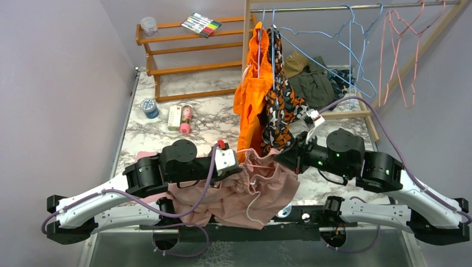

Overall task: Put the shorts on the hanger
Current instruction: Hang the shorts on the hanger.

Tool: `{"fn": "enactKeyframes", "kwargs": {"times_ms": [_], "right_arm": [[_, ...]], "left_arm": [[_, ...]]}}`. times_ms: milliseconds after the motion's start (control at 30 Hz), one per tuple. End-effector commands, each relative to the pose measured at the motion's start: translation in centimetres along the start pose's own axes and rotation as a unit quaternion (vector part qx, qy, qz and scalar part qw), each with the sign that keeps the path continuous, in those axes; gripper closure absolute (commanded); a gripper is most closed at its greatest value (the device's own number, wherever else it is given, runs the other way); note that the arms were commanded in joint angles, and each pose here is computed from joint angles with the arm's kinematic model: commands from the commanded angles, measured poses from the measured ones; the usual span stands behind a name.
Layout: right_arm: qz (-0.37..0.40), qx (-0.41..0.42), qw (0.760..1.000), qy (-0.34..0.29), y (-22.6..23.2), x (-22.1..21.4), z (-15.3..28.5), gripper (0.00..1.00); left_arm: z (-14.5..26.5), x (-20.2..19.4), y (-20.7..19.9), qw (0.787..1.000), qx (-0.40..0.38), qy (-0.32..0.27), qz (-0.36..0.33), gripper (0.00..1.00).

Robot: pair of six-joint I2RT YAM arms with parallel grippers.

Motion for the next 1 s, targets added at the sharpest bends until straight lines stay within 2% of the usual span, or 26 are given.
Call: {"fn": "enactKeyframes", "kwargs": {"times_ms": [0, 167, 267, 367, 567, 633, 700, 767, 833, 900, 967], "right_arm": [[0.023, 0.122, 0.987, -0.105, 6.4, 6.9, 0.8, 0.99], [0.068, 0.193, 0.963, -0.175, 11.6, 13.5, 3.8, 0.99], [0.081, 0.236, 0.949, -0.193, 13.7, 15.0, 4.8, 0.99], [0.078, 0.240, 0.953, -0.166, 13.4, 13.2, 2.8, 0.99], [0.052, 0.200, 0.976, -0.073, 10.0, 6.6, -2.6, 0.99], [0.065, 0.189, 0.977, -0.075, 10.0, 7.2, -2.4, 0.99], [0.092, 0.181, 0.973, -0.109, 11.2, 10.6, -0.6, 0.99], [0.112, 0.204, 0.960, -0.157, 13.3, 14.3, 2.2, 0.99], [0.114, 0.222, 0.950, -0.186, 14.4, 16.0, 3.5, 0.99], [0.107, 0.221, 0.954, -0.171, 14.0, 14.8, 2.0, 0.99], [0.094, 0.210, 0.965, -0.128, 12.9, 11.9, -0.8, 0.99]], "left_arm": [[1.1, 6.6, 0.4, 0.993, -0.003, -0.118, -0.025, 1.00], [4.4, 12.3, 1.3, 0.981, 0.015, -0.188, -0.054, 1.00], [6.2, 14.1, 2.0, 0.974, 0.038, -0.217, -0.059, 1.00], [6.2, 12.3, 2.4, 0.973, 0.063, -0.218, -0.044, 1.00], [3.7, 6.4, 2.9, 0.979, 0.100, -0.180, -0.004, 1.00], [3.9, 6.8, 2.9, 0.977, 0.101, -0.188, -0.012, 1.00], [4.6, 8.8, 3.2, 0.974, 0.101, -0.202, -0.033, 1.00], [5.6, 11.6, 3.3, 0.970, 0.093, -0.220, -0.055, 1.00], [5.4, 12.5, 2.9, 0.970, 0.074, -0.221, -0.064, 1.00], [4.4, 11.9, 2.2, 0.973, 0.052, -0.218, -0.055, 1.00], [3.3, 10.5, 1.6, 0.975, 0.038, -0.215, -0.040, 1.00]]}}
Point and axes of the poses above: each gripper's point midway between its finger pads, its own z axis back along the fingers, its own y axis along the line the jaws close on, x = y × z, the point moved 2 cm from there along z, back along the fingers, and after that the axes turned 4 degrees about -z, right-handed, at the moved point
